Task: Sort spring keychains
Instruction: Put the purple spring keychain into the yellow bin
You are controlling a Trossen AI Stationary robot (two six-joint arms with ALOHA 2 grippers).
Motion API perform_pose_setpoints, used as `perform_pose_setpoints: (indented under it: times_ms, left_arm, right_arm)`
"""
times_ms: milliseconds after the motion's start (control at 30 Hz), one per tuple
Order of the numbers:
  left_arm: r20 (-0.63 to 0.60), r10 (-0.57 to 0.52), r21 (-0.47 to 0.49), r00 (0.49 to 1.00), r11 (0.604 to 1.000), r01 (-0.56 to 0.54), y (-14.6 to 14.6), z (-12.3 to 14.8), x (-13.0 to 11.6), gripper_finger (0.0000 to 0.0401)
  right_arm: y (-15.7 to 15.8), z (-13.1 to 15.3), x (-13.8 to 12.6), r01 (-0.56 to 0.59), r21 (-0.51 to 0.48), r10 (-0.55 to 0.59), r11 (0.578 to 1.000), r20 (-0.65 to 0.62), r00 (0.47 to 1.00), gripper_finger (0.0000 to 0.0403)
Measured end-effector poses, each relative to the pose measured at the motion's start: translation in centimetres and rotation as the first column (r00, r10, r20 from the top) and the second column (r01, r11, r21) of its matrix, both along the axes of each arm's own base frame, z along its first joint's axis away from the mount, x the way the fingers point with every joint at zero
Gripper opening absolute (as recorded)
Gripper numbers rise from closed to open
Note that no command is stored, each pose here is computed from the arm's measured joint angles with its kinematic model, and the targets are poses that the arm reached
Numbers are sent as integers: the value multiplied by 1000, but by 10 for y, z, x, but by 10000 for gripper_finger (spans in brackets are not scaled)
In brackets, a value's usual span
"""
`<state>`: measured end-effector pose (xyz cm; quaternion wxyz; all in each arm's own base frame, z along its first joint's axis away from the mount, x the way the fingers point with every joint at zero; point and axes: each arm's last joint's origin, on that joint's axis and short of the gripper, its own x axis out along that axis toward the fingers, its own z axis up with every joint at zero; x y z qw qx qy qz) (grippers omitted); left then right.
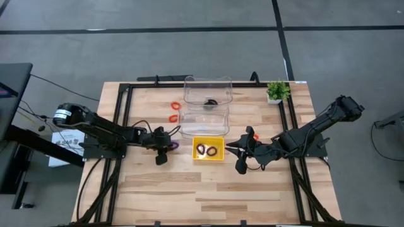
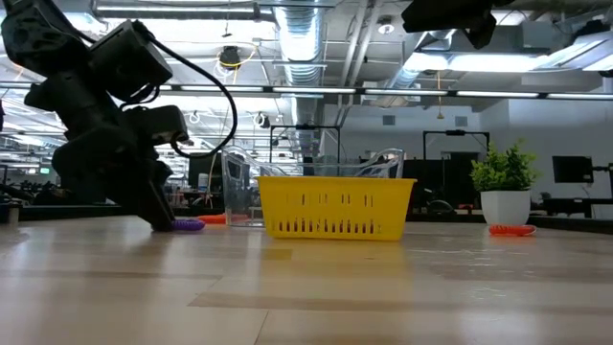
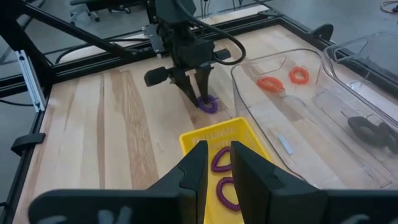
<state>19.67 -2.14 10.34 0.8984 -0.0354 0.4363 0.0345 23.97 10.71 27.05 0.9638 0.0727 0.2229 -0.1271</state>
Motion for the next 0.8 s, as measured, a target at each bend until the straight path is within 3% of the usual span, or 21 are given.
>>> perform_pose_setpoints:
  times_ms: [367, 800]
  left_arm:
    - [10, 83, -28, 997, 996, -82, 1, 0, 0, 20]
    - [29, 87, -68, 996, 994, -84, -7, 5, -2, 21]
  right_arm:
    - [0, 0, 0, 11, 20, -11, 1000, 2, 1000, 60]
    - [0, 0, 0, 9, 23, -9, 1000, 1, 1000, 60]
